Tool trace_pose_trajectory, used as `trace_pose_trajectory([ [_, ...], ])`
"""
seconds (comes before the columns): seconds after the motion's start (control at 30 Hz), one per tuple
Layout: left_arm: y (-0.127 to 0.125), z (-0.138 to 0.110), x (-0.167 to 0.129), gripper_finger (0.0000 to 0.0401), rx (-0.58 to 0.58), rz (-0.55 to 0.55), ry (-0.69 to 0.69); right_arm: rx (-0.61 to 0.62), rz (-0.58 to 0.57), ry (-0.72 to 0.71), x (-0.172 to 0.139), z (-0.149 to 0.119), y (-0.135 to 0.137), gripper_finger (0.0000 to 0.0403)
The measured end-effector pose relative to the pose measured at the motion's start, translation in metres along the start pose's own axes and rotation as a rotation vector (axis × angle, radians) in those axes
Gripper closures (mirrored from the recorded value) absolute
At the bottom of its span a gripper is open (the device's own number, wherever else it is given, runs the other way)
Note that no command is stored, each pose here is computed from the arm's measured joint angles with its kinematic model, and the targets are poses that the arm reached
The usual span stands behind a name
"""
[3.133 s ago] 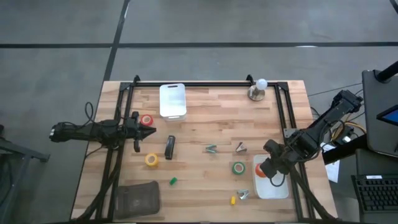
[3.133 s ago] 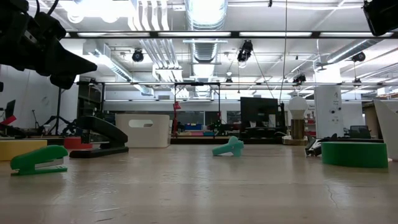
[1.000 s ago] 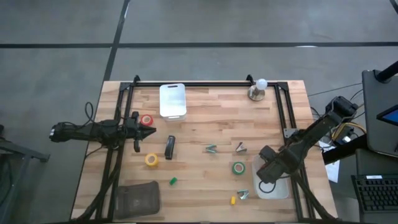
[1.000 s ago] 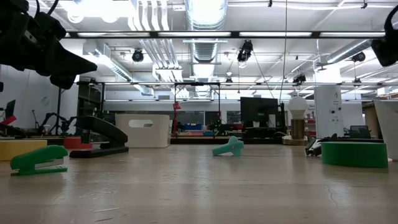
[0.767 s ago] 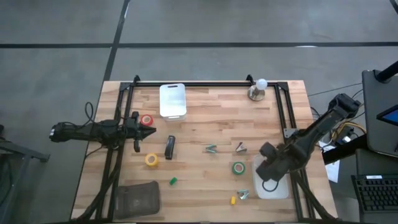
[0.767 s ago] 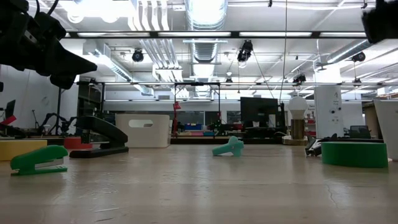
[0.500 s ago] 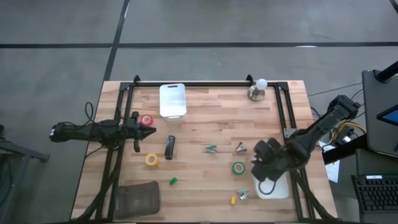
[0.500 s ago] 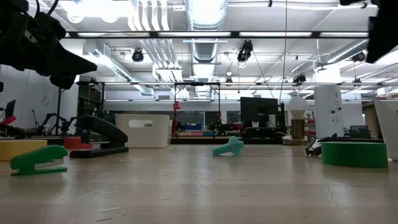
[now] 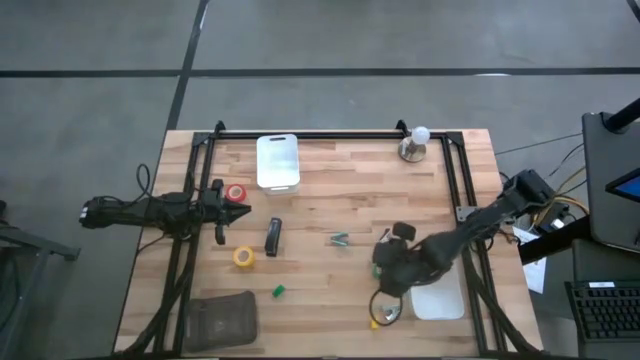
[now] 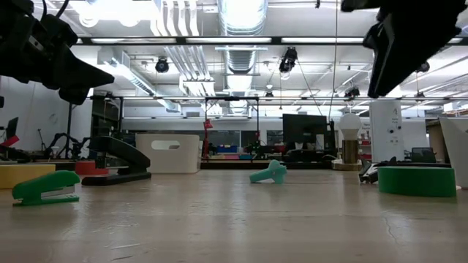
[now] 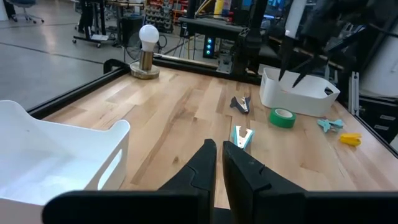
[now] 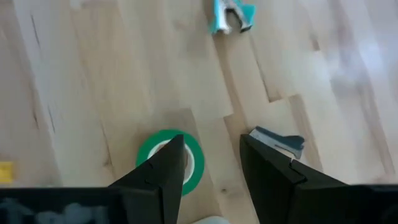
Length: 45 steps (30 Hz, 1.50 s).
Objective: Pick and place Stapler, Stapler remover, tape
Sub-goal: Put the green tape into the bottom white bin
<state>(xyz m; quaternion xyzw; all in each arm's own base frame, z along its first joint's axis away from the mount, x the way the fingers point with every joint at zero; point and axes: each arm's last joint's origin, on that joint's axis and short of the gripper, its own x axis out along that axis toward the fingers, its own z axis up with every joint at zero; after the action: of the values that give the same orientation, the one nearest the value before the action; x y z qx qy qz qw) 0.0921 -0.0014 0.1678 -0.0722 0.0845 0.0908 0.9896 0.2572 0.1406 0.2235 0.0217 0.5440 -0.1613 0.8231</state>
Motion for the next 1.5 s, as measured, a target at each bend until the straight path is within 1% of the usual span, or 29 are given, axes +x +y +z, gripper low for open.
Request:
trace_pose_trajectory([
  [0.2,0.0,0.0,0.0,0.0369,0.0,0.0,0.0,-0.045,0.013,0.117,0.022,0.001,-0.003,0.0257],
  [0.53,0.0,0.0,0.0,0.0369,0.0,-0.001,0.0,-0.057,0.082,0.153,0.047,-0.004,-0.008,0.0268],
  [0.7,0.0,0.0,0.0,0.0369,0.0,0.0,0.0,-0.057,0.113,0.149,0.056,-0.008,-0.008,0.0257],
  [0.9,0.0,0.0,0.0,0.0369,0.0,0.0,0.0,-0.065,0.1,0.184,0.062,-0.015,-0.011,0.0242],
  [1.03,0.0,0.0,0.0,0.0369,0.0,-0.001,0.0,-0.073,0.103,0.179,0.067,-0.016,-0.009,0.0239],
  [1.17,0.0,0.0,0.0,0.0369,0.0,-0.001,0.0,-0.101,0.116,0.163,0.074,-0.015,-0.004,0.025],
  [1.27,0.0,0.0,0.0,0.0369,0.0,0.0,0.0,-0.113,0.105,0.18,0.081,-0.016,-0.003,0.0263],
  [1.5,0.0,0.0,0.0,0.0369,0.0,-0.001,0.0,-0.112,0.106,0.176,0.08,-0.014,-0.004,0.0304],
])
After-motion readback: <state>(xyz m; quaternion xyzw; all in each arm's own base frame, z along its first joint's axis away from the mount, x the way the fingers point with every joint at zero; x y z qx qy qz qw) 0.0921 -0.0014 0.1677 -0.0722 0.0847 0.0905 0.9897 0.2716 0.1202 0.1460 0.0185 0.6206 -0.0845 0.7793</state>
